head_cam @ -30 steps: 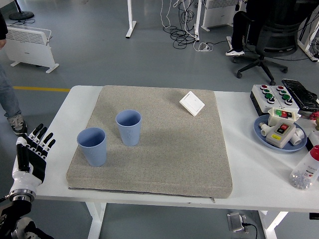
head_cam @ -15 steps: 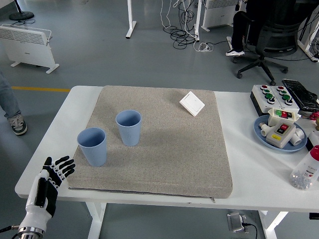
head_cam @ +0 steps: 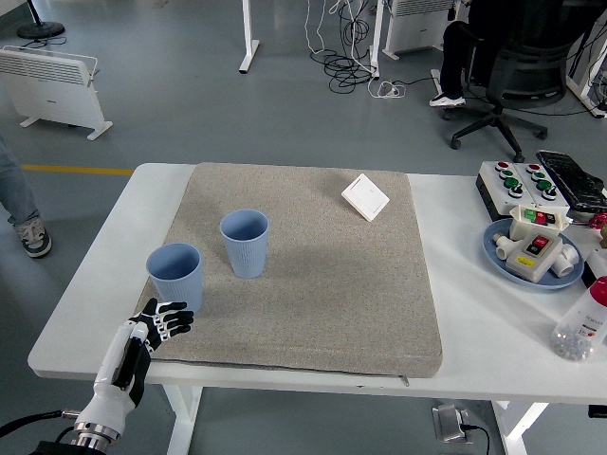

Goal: Push cup pick cup insert cup

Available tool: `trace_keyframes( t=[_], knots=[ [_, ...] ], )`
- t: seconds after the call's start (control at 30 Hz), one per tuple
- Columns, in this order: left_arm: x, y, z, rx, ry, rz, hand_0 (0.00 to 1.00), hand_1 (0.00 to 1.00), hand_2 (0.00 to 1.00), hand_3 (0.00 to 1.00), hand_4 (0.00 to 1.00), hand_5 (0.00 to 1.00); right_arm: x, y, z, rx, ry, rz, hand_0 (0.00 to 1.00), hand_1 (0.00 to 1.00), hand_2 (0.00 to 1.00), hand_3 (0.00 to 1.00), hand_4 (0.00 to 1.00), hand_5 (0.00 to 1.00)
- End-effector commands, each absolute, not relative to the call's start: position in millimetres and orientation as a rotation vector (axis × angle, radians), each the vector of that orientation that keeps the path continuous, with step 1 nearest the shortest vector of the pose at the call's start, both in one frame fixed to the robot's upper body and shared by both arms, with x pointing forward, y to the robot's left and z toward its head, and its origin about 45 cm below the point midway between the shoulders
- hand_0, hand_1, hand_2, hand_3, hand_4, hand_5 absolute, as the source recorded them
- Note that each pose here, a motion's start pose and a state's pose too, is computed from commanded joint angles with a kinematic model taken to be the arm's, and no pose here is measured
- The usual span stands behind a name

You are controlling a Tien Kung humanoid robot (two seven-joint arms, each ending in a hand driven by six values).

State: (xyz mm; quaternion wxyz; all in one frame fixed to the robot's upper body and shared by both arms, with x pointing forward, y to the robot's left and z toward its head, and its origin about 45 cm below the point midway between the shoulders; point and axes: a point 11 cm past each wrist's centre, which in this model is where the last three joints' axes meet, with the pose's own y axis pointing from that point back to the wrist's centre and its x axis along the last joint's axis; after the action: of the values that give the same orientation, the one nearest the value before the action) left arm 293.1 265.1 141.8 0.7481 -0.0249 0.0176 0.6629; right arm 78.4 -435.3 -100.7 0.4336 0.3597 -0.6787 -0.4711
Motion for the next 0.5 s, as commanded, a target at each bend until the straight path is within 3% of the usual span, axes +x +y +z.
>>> trace_keyframes(
  t=[0.5],
  knots=[
    [314.0,262.6,135.5,0.07,-0.024,1.389,0.735,0.644,0.604,0.593,0.631,0.998,75.8,-435.0,-101.3,0.889,-1.688,-1.18,0.76,0.665,0.687,0.566,0.104,0.478]
  ],
)
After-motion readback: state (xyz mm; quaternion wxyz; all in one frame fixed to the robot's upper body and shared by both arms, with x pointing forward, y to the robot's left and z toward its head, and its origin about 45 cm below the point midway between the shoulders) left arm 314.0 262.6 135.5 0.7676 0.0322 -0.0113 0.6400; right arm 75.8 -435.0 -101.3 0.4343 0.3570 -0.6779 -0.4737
